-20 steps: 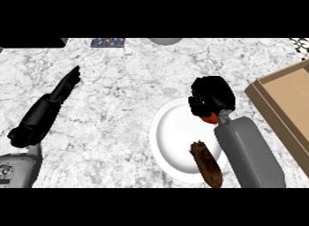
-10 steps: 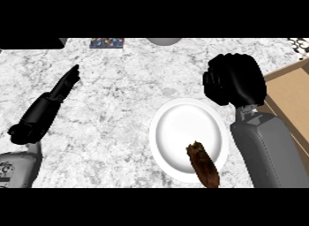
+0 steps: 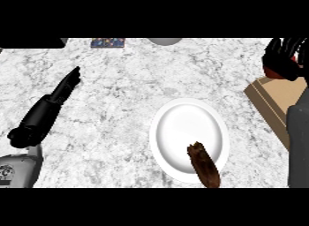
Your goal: Pick the bell pepper from the plate and place it in the cardboard box
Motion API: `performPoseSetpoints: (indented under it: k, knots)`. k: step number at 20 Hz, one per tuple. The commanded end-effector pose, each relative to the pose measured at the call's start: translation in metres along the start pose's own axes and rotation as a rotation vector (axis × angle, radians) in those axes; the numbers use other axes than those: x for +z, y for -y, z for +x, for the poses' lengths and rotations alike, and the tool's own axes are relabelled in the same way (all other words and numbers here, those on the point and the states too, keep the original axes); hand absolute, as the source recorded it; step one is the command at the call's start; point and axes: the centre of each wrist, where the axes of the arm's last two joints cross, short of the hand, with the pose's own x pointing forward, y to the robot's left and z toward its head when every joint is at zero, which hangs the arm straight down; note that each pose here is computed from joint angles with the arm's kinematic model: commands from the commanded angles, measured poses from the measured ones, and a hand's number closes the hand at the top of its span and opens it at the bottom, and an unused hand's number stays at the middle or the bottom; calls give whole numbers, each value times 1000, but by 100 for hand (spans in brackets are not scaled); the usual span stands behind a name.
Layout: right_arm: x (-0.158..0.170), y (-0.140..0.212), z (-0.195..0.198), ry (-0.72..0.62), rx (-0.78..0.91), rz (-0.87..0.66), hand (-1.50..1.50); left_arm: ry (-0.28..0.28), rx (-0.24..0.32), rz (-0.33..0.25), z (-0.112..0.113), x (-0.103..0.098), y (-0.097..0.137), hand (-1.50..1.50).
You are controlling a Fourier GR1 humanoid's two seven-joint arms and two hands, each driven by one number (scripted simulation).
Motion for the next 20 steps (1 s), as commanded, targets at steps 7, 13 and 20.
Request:
performPoseSetpoints:
  k: [7,13,20]
  knots:
    - [-49,49,-108,-186,91,-68,150,6,7,-15,-1,1,10,0]
    - [-70,52,-154,-292,154,244,150,6,-6,-6,-1,-7,-5,0]
    - [-69,29,-219,-331,153,462,150,29,2,-33,0,-2,4,0]
